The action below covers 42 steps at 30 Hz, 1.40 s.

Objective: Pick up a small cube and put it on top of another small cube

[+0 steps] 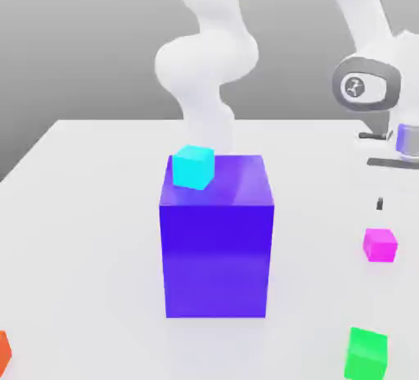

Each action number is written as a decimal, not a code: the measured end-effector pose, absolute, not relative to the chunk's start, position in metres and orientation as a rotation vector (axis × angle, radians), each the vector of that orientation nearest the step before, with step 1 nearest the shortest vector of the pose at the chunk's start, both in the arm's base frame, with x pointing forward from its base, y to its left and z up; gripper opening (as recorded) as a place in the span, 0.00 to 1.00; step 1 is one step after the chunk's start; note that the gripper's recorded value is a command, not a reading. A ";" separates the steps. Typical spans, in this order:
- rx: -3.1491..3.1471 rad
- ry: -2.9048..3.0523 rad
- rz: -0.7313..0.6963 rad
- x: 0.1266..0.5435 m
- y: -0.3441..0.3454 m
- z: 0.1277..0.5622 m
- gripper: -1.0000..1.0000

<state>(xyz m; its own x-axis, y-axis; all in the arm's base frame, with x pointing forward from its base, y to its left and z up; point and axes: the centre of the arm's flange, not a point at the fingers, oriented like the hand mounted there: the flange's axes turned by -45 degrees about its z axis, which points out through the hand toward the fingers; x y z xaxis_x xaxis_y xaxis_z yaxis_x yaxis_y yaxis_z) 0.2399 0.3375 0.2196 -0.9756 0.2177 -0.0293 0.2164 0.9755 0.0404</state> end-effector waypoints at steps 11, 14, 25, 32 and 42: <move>0.065 3.142 0.001 0.215 0.338 0.132 0.00; 0.065 3.143 -0.002 0.215 0.337 0.132 0.00; 0.261 3.135 -0.005 0.266 0.330 0.198 0.00; 0.843 3.032 -0.005 0.421 0.264 0.230 0.00; 1.041 2.965 -0.002 0.473 0.224 0.183 1.00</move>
